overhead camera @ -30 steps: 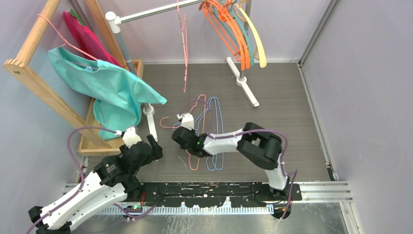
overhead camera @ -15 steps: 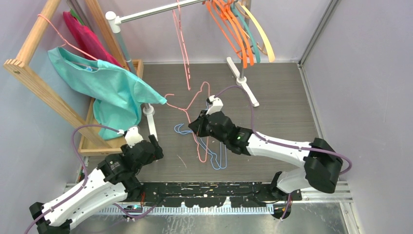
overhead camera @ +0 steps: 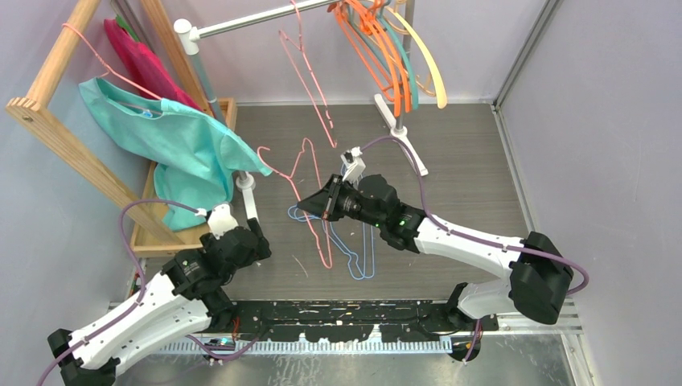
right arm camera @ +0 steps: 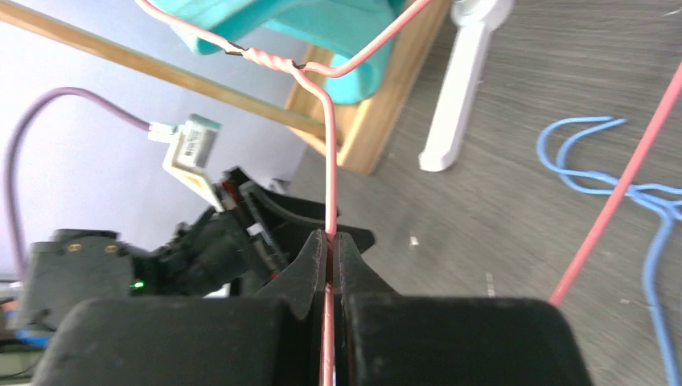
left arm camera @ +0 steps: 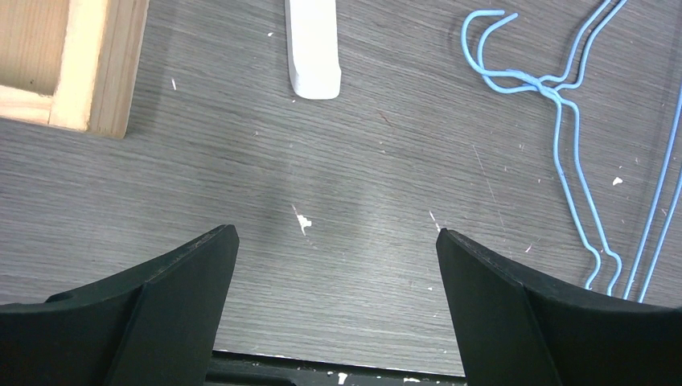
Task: Organize the hangers
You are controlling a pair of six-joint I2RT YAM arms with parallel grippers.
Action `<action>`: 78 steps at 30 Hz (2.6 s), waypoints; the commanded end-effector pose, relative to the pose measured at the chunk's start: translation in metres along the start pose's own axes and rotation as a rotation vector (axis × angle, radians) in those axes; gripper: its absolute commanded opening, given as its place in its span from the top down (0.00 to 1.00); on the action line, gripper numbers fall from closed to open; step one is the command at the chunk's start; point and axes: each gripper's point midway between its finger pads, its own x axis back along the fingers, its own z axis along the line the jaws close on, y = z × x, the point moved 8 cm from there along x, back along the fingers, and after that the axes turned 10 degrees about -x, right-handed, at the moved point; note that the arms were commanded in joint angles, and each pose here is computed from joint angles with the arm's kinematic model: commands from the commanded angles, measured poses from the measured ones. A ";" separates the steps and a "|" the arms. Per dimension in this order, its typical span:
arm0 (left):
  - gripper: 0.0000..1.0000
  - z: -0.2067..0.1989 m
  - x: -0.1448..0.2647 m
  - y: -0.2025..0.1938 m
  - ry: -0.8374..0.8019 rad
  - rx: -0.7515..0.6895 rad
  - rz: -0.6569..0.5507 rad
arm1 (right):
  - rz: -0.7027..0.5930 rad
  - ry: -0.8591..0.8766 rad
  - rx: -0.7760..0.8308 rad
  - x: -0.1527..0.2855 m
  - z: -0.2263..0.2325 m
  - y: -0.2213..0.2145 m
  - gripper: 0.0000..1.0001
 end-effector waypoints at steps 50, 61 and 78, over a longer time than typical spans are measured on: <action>0.02 -0.012 0.002 0.024 -0.010 -0.021 -0.086 | -0.147 0.555 0.138 -0.090 0.178 0.163 0.99; 0.02 -0.014 -0.004 0.020 -0.002 -0.035 -0.071 | -0.171 0.610 0.097 -0.081 0.175 0.171 0.99; 0.02 -0.013 -0.004 0.017 -0.003 -0.026 -0.067 | -0.296 0.459 -0.033 -0.098 0.127 0.213 0.99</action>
